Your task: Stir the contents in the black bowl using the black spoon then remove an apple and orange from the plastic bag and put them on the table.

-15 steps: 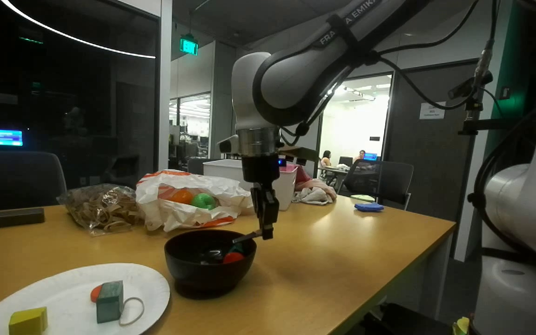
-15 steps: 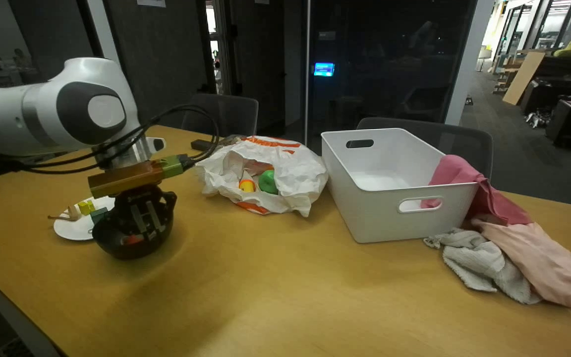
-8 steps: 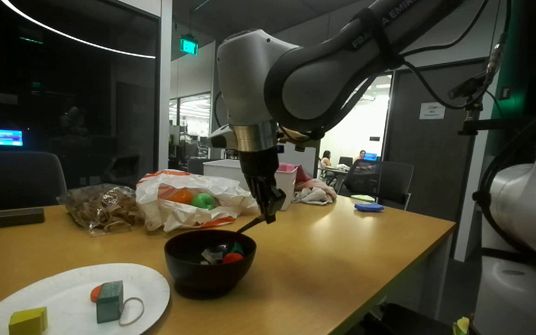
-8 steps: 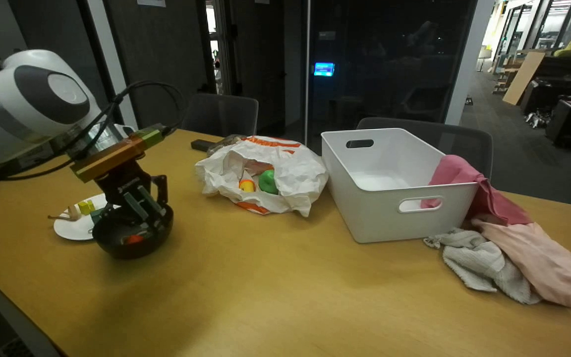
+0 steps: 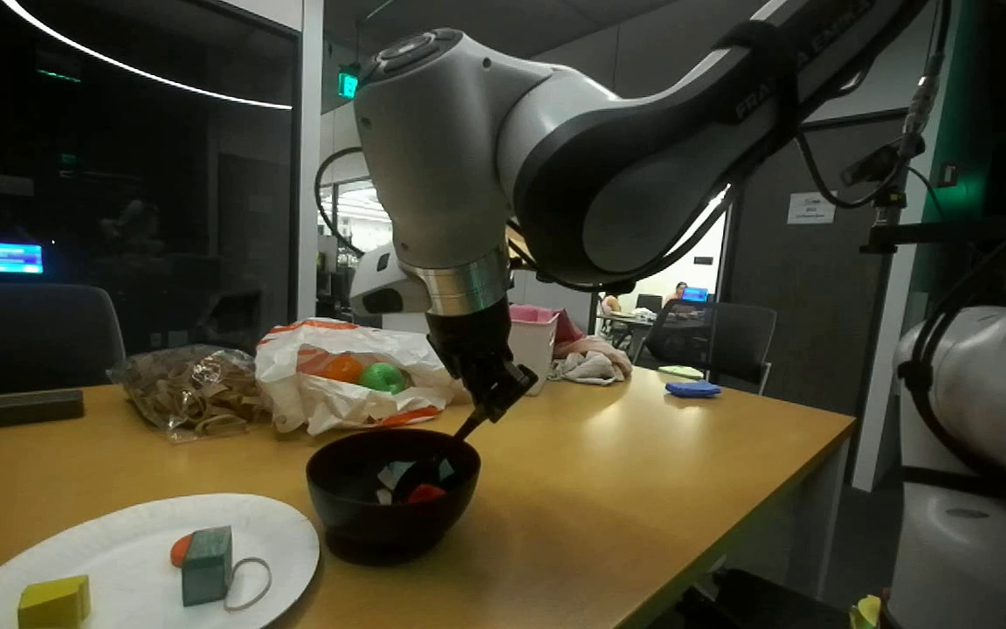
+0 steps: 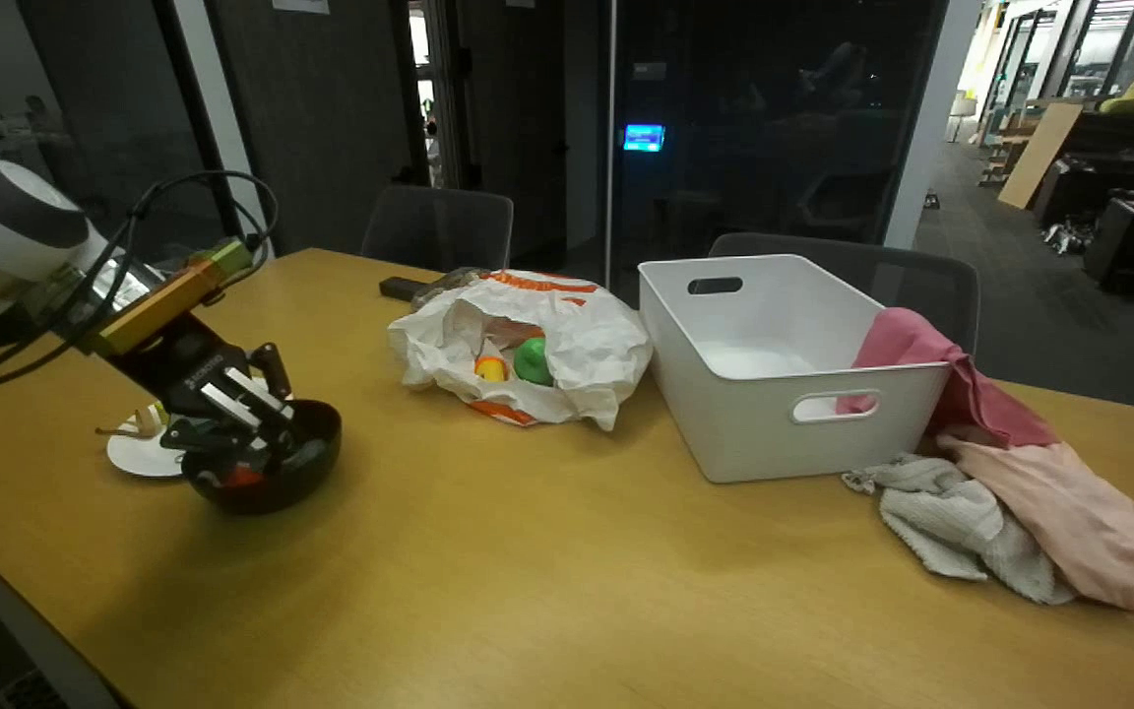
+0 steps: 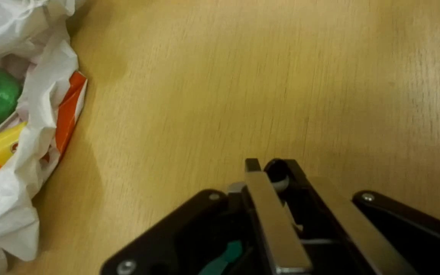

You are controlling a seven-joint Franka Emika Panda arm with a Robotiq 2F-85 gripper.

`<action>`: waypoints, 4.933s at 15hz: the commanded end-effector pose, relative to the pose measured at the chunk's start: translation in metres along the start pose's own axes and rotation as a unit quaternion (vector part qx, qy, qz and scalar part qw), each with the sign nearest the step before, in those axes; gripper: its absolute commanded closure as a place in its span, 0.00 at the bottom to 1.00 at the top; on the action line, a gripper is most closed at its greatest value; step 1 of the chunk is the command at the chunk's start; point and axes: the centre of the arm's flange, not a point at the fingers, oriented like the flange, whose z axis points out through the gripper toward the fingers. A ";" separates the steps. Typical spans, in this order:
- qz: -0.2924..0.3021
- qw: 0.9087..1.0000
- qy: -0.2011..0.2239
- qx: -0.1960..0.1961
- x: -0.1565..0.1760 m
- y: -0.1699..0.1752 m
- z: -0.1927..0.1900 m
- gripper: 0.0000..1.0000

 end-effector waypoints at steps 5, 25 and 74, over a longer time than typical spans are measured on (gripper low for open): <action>0.059 0.990 0.032 -0.125 0.010 0.023 -0.013 0.86; -0.026 0.998 -0.023 0.057 -0.019 0.010 -0.014 0.87; -0.115 0.992 -0.052 -0.003 -0.004 0.004 0.020 0.89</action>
